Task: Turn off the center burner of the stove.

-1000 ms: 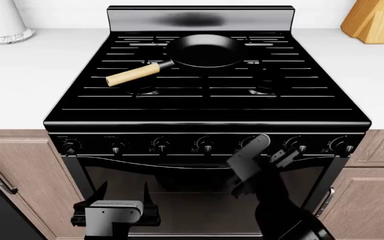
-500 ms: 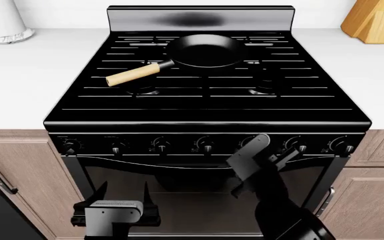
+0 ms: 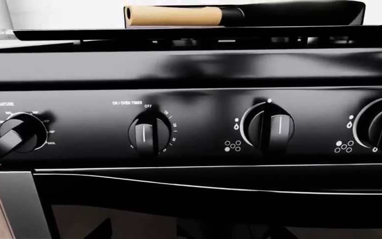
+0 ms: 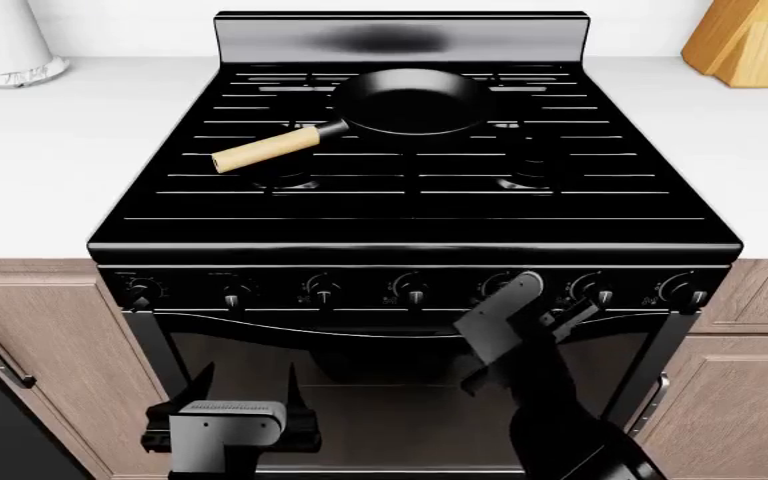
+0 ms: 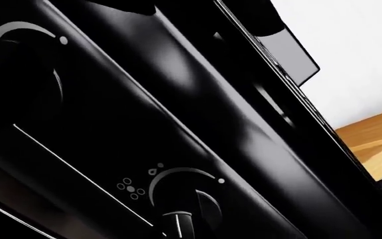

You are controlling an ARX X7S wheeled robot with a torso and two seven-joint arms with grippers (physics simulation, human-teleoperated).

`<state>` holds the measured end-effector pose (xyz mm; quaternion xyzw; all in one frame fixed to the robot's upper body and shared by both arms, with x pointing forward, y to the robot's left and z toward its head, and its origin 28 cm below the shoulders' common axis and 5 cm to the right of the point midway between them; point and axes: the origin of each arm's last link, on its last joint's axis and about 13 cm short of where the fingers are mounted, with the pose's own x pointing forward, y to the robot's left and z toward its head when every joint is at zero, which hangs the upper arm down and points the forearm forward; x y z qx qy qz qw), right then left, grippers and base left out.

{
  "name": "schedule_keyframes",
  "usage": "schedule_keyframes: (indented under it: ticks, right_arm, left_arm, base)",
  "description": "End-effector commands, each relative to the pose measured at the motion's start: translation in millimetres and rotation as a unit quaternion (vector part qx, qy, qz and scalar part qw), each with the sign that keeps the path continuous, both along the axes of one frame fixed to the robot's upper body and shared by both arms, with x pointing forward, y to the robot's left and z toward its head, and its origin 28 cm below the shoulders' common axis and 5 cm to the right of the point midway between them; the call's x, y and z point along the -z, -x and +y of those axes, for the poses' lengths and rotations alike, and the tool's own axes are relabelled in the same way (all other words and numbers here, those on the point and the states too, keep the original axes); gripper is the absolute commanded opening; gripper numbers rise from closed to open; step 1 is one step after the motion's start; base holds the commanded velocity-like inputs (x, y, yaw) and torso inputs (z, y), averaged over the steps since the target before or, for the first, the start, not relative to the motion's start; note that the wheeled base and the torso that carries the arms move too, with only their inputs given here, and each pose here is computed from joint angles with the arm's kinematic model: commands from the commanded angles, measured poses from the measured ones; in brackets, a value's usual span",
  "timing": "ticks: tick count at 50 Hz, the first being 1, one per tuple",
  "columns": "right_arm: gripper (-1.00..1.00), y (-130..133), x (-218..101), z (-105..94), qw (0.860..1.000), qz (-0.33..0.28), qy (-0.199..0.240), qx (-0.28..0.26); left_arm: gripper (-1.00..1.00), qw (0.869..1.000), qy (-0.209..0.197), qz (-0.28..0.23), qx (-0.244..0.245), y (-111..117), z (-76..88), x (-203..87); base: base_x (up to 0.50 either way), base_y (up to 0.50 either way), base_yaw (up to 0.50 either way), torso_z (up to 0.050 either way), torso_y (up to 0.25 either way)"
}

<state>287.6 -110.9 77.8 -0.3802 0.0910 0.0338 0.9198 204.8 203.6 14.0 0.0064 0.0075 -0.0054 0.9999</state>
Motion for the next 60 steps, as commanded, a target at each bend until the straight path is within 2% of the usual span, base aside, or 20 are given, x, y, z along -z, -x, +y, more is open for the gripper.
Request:
schedule_keyframes:
  ticks: [1,17,60]
  right_arm:
    - [-1.00,-2.7,4.9,-6.8,0.999,-0.011,-0.036,0.018]
    - [-1.00,-7.4,5.3,-8.7,0.994,-0.023,-0.097,0.033]
    - [-1.00,-4.0,5.2,-14.5,0.981,-0.033,-0.177,0.066]
  left_arm:
    - [1.00,1.000,-0.002,0.000,0.000,0.1,0.1,-0.2]
    - [1.00,1.000,-0.005,0.000,-0.001,-0.3,-0.2,-0.1]
    - [1.00,1.000,-0.006,0.000,0.000,0.0,0.0,0.1]
  base:
    - [0.00,0.00,0.00,0.000,0.000]
    - [0.00,0.00,0.00,0.000,0.000]
    - [0.00,0.00,0.00,0.000,0.000]
